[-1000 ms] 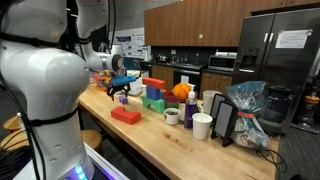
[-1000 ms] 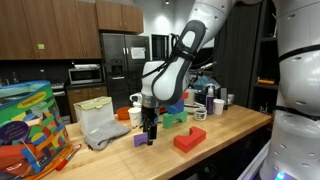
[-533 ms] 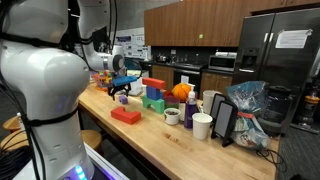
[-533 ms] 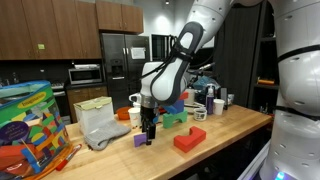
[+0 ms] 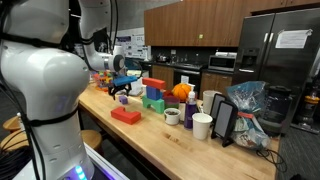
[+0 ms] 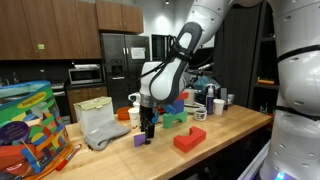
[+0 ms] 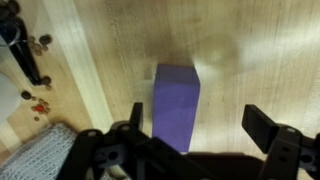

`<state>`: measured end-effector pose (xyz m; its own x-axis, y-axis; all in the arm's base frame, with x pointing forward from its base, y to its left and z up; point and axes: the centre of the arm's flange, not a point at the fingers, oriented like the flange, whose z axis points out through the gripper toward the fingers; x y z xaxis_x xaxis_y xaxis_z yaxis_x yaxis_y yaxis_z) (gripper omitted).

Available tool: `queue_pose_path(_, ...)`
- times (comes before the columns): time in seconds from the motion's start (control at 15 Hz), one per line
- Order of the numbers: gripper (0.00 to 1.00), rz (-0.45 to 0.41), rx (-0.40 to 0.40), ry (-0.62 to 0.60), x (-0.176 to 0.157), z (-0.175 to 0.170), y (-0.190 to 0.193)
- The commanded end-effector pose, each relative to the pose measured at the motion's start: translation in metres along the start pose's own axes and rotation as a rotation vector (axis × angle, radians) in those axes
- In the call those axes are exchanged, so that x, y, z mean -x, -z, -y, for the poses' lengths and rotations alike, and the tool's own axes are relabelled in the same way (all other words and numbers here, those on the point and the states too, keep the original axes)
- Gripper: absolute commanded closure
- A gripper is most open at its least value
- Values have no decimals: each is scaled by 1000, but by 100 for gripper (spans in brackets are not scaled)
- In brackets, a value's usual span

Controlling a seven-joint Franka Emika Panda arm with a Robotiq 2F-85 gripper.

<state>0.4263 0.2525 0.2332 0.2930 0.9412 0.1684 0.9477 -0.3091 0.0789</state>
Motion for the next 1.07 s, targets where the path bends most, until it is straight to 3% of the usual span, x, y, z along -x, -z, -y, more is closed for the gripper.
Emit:
queue_pose_path(0.0,0,-10,0,8,1,-7,0)
queue_pose_path(0.2,2,-9,-1,6,2,-8,-1)
queue_pose_path(0.27,26,-8,-1,6,2,-8,-1)
queue_pose_path(0.33,26,-6,-2,5,2,-9,-2)
queue_pose_path(0.47,36,-6,-4,5,2,-9,-2)
queue_pose_path(0.87,83,-8,1,5,1,-9,0)
queue_pose_path(1.0,85,-10,2,5,1,-9,1)
